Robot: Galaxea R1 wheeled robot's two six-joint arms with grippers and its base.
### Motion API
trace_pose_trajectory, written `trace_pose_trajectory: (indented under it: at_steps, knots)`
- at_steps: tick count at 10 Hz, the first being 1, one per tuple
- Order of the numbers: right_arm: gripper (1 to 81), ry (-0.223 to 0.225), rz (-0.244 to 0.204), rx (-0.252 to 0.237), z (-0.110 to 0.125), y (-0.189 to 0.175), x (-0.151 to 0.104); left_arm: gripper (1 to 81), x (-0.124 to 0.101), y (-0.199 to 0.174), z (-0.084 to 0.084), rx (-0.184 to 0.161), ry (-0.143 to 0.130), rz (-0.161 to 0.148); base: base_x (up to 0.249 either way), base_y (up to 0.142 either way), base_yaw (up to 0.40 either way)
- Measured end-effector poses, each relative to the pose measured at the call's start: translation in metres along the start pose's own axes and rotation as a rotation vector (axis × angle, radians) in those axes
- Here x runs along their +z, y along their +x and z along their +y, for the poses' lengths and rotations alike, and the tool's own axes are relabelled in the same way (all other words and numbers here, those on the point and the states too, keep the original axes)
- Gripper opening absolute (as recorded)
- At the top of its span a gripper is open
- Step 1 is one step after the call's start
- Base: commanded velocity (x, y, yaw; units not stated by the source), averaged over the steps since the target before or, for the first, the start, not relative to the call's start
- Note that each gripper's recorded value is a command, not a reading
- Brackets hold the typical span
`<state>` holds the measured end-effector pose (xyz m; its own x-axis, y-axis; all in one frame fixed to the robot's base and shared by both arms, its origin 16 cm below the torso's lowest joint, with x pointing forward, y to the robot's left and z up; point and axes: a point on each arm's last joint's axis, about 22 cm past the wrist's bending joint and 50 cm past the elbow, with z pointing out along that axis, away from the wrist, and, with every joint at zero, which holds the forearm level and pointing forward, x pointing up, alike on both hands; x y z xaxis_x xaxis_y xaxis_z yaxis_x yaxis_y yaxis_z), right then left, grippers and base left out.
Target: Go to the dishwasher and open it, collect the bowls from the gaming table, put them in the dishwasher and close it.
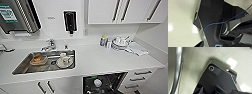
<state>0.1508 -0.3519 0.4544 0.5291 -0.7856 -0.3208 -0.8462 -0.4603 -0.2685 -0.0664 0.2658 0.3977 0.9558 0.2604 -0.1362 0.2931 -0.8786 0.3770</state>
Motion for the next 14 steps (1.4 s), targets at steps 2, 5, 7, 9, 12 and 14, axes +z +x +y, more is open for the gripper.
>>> trace_pose_trajectory:
  at_steps: [2,5,7,9,12,14]
  knots:
    - [81.1,0.022,0.042,0.014,-0.015,0.017,0.019,81.1,0.013,0.016,0.003,0.008,-0.01,0.019,0.0,0.0,0.0]
    - [81.1,0.072,0.08,0.074,-0.046,0.049,0.03,81.1,0.033,0.039,0.004,0.02,-0.02,0.044,0.0,0.0,0.0]
    - [81.1,0.105,0.108,0.104,-0.066,0.074,0.033,81.1,0.048,0.055,0.005,0.029,-0.026,0.062,0.0,0.0,0.0]
    - [81.1,0.128,0.131,0.141,-0.077,0.095,0.035,81.1,0.059,0.069,0.004,0.037,-0.029,0.077,0.0,0.0,0.0]
    - [81.1,0.123,0.166,0.22,-0.072,0.117,0.03,81.1,0.06,0.069,0.002,0.038,-0.023,0.072,0.0,0.0,0.0]
    - [81.1,0.139,0.156,0.258,-0.082,0.119,0.029,81.1,0.06,0.069,0.001,0.038,-0.021,0.071,0.0,0.0,0.0]
